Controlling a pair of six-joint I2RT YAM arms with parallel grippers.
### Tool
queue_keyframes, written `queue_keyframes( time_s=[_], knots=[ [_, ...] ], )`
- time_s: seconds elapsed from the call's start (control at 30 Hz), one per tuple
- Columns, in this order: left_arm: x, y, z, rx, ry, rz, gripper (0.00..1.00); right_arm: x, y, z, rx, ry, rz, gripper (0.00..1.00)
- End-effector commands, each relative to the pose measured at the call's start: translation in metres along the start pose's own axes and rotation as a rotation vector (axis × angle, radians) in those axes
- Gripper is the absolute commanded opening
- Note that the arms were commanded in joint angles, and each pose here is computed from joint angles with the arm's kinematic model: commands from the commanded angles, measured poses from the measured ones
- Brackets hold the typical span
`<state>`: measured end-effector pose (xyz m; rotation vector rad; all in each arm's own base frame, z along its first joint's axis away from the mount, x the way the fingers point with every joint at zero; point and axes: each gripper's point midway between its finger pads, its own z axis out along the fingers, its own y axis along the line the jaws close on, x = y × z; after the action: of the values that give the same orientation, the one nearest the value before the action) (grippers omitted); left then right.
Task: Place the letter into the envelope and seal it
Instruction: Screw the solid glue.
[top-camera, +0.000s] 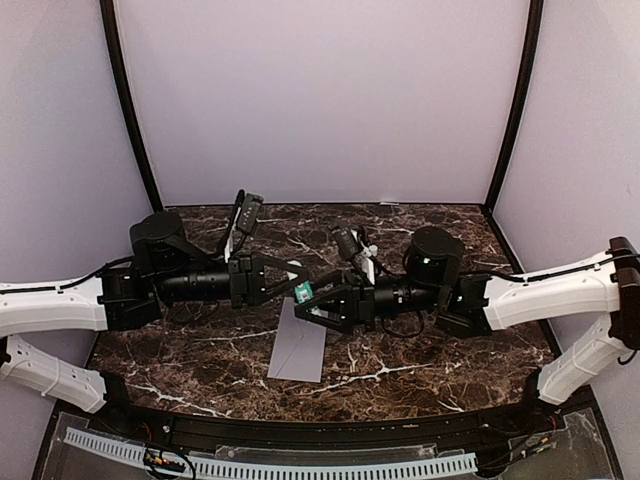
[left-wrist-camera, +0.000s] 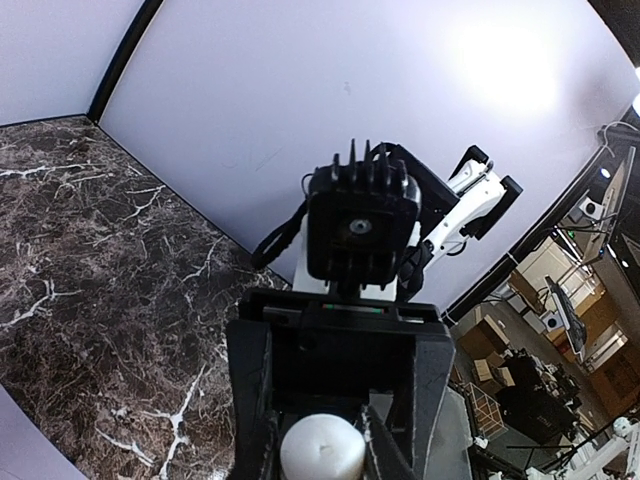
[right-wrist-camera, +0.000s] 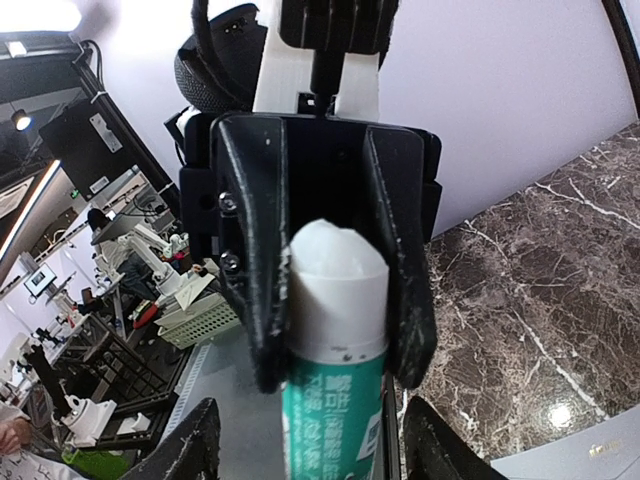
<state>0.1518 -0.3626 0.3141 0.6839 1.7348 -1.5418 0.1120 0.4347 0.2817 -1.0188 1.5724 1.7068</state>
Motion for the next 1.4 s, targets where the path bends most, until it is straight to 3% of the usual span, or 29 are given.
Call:
queue_keyframes(
  time_s=[0.0,0.07,0.23,0.5,0.73,0.97,1.03,1.07,1.2,1.37],
  knots=[
    [-0.013,-0.002,0.002,-0.029,-0.012,0.018,0.00,-0.013,0.013,-0.019,-0.045,-0.042,-0.037,0.60],
    [-0.014,-0.001,0.003,-0.034,-0.014,0.017,0.00,-0.010,0.013,-0.023,-0.050,-0.030,-0.029,0.59],
    [-0.013,0.006,0.006,-0.058,-0.013,0.003,0.00,0.000,0.011,-0.024,-0.063,0.013,-0.001,0.41],
    [-0.012,0.004,0.007,-0.041,-0.010,-0.005,0.00,0.008,0.009,-0.019,-0.102,0.029,0.039,0.34],
    [-0.012,0.004,0.007,-0.038,-0.011,-0.007,0.00,0.009,0.005,-0.017,-0.101,0.019,0.052,0.36],
    [-0.012,0.003,0.008,-0.034,-0.009,-0.014,0.00,0.010,0.002,-0.015,-0.098,0.022,0.060,0.08],
    [-0.010,0.003,0.008,-0.030,-0.001,-0.017,0.10,0.007,0.002,-0.016,-0.091,0.003,0.056,0.02],
    [-0.009,0.004,0.009,-0.029,0.001,-0.021,0.23,0.005,0.003,-0.017,-0.091,-0.006,0.053,0.01],
    [-0.005,0.001,0.011,0.000,0.020,-0.023,0.46,-0.003,0.005,-0.017,-0.091,-0.025,0.033,0.00],
    [0.000,0.001,0.013,0.013,0.043,-0.037,0.51,-0.007,0.006,-0.015,-0.100,-0.036,0.025,0.00]
  ],
)
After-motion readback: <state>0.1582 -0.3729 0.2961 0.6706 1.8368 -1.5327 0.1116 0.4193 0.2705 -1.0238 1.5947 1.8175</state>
